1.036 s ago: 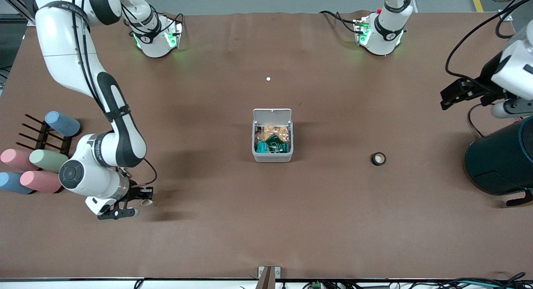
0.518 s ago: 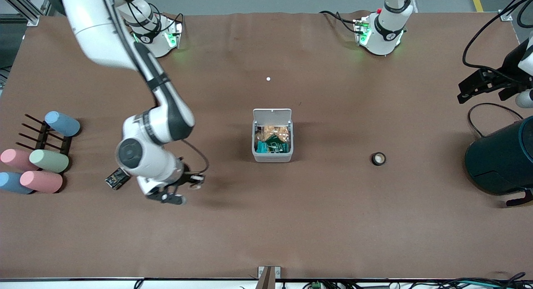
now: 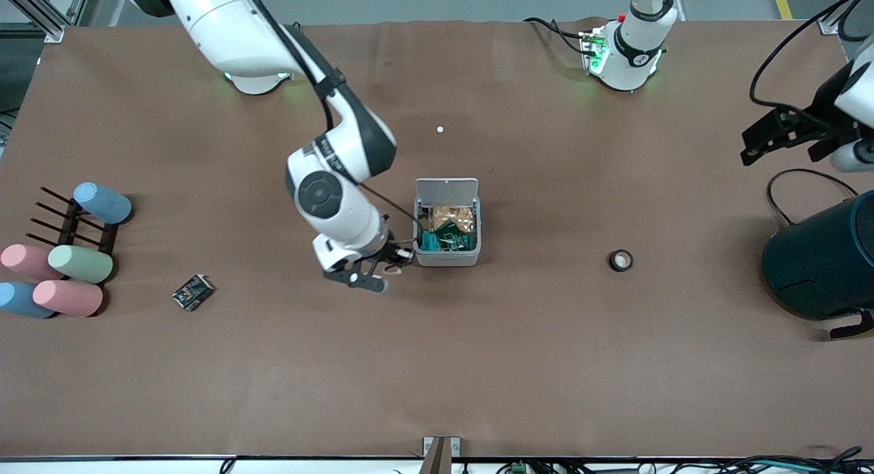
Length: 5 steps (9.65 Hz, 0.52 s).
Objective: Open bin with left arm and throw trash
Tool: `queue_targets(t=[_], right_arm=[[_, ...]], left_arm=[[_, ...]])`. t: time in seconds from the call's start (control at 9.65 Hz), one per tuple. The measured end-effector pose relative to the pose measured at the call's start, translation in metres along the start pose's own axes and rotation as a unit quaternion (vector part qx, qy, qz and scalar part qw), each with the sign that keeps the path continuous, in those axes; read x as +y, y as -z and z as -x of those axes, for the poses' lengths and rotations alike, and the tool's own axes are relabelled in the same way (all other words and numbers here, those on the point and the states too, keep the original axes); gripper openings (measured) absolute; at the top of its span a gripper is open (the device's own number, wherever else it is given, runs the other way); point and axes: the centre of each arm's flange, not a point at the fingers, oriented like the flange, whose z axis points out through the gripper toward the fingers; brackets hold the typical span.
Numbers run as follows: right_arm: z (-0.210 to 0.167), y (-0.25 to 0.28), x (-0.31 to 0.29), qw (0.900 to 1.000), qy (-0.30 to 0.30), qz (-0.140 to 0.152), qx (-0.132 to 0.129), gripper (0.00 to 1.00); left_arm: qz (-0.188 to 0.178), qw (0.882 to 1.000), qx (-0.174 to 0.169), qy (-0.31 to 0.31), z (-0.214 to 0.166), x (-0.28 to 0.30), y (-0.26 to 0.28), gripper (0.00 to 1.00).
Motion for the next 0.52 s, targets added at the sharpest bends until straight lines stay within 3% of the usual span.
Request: queue_targets(t=[0.52], right_arm=[[0.057,-0.001,-0.041,1.0,0.002,-0.01,-0.001,0.21]], left_arm=[[0.008,1.0,-0.02,0.013,-0.092,0.014,-0.226,1.0]])
